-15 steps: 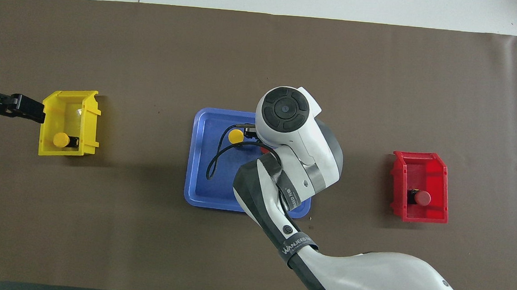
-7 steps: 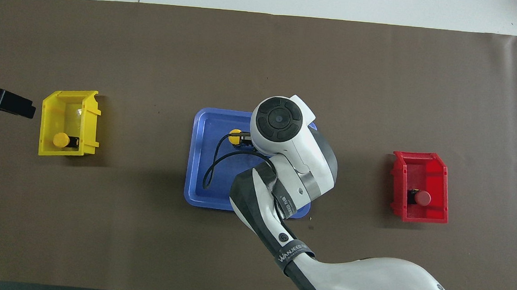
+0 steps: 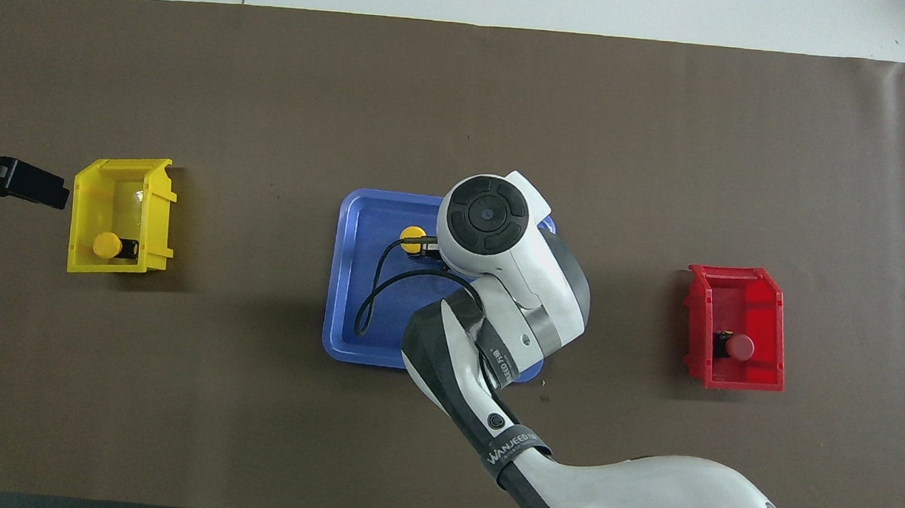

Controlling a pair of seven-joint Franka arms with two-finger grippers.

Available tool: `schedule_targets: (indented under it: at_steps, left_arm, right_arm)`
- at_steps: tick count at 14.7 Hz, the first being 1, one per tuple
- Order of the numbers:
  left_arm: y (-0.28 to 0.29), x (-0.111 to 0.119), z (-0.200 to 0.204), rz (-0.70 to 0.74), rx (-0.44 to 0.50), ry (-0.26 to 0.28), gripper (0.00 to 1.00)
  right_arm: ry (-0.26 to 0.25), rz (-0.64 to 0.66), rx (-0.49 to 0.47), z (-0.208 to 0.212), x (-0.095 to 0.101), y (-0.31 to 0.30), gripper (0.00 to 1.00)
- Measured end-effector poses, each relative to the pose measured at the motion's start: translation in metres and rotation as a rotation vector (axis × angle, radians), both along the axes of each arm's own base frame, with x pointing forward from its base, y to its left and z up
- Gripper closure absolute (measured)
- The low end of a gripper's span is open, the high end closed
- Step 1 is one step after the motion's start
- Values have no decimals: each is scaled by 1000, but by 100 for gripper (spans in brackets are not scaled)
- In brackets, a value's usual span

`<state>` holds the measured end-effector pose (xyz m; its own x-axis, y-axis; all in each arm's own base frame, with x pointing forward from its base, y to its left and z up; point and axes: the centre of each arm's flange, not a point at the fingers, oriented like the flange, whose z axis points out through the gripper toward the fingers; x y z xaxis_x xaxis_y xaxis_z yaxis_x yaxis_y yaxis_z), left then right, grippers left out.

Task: Sort red and yellow buttons by color
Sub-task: 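Reach the right gripper to the remaining red button and grasp it, then carry the red button to the red bin while the left gripper reaches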

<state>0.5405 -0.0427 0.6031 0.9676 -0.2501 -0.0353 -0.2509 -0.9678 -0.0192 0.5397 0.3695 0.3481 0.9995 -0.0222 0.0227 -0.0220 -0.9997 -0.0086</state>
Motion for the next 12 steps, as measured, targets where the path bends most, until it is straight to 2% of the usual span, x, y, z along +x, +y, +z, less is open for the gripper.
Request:
schedule_targets:
  at_steps: [3, 6, 8, 9, 12]
  left_arm:
    - [0, 1, -2, 11, 0, -3, 0]
    - [-19, 3, -24, 117, -12, -42, 0]
    - [-75, 0, -54, 192, -27, -81, 0]
    - [-106, -6, -69, 207, -37, -81, 0]
    - [-194, -22, -108, 240, -76, -81, 0]
  right_arm:
    - [-24, -26, 23, 22, 11, -10, 59]
    - [-35, -44, 56, 90, 28, -65, 59]
    - [2, -27, 42, 130, 27, -121, 59]
    - [12, -21, 40, 141, 25, -152, 59]
    - [26, -4, 41, 144, 18, -260, 59]
